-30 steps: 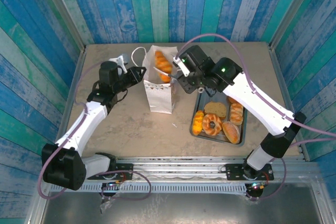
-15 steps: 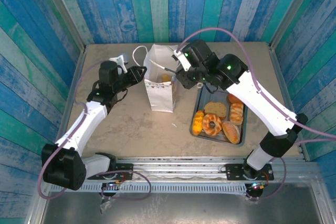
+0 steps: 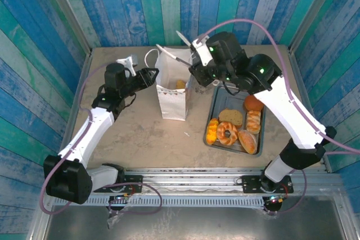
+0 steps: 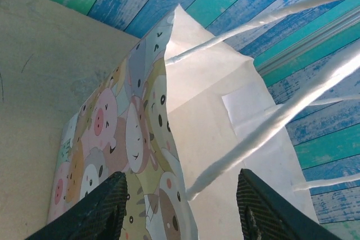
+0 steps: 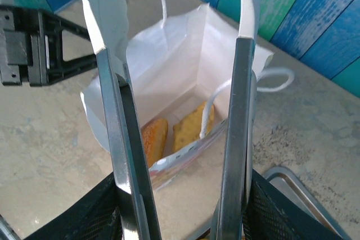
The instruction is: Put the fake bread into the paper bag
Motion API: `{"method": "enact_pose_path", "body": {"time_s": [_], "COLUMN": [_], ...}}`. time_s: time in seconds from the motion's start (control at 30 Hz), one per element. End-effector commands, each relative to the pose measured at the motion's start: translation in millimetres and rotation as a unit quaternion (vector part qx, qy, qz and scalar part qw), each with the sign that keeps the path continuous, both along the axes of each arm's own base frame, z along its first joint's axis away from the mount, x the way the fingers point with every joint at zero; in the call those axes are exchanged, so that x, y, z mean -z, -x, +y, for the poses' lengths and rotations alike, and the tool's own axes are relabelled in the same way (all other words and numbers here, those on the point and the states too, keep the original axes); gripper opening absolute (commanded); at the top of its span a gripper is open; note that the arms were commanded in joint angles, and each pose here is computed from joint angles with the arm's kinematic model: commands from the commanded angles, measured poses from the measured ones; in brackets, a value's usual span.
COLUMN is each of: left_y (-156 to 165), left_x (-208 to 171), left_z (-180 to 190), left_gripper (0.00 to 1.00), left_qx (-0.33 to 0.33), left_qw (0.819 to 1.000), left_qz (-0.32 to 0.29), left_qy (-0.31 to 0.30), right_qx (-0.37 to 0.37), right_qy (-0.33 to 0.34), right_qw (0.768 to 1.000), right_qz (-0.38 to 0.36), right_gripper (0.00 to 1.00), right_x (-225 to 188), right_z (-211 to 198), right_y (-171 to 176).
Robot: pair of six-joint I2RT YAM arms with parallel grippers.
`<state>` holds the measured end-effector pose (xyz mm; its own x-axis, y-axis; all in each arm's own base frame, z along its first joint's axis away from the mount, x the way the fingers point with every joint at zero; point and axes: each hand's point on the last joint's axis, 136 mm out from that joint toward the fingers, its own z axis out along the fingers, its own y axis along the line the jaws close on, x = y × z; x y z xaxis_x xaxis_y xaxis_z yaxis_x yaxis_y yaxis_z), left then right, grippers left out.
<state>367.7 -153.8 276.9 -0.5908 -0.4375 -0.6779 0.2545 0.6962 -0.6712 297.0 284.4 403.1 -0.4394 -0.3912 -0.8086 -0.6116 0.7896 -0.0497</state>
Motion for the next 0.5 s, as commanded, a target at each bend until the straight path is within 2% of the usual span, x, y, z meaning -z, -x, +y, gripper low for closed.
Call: {"method": "enact_pose_path", "body": {"time_s": [0.0,0.27,0.37,0.47], "left_y": [6.8,11.4,14.3,16.9], "left_x": [-28.2,-44.8,-48.9,-53.6], "left_z": [7.0,32.4,39.8,46.4], "left_gripper": [0.57,0.68,0.74,0.81], "left_qx": [-0.011,-0.072,-0.09,-0.106], "left_qw": [0.999,0.991,0.988,0.984], "left_qz": [-0.046,-0.094,-0.111,-0.129], "left_qy": [-0.018,-0.056,-0.062,-0.065], "right_qx": [0.033,0.139,0.196,0.245], "right_qy": [-0.045,-0.072,-0.074,-0.044], "right_qw": [0.998,0.988,0.977,0.964], "right_qz": [-0.033,0.011,0.046,0.096], "right_gripper": [0.54,0.53,0.53,0.53], "right_x": [-35.7,-13.2,13.0,53.1], "right_z": [-24.2,-103.2,-145.8,-181.5], "right_y": [-1.5,-13.6,-16.2,-8.8]}}
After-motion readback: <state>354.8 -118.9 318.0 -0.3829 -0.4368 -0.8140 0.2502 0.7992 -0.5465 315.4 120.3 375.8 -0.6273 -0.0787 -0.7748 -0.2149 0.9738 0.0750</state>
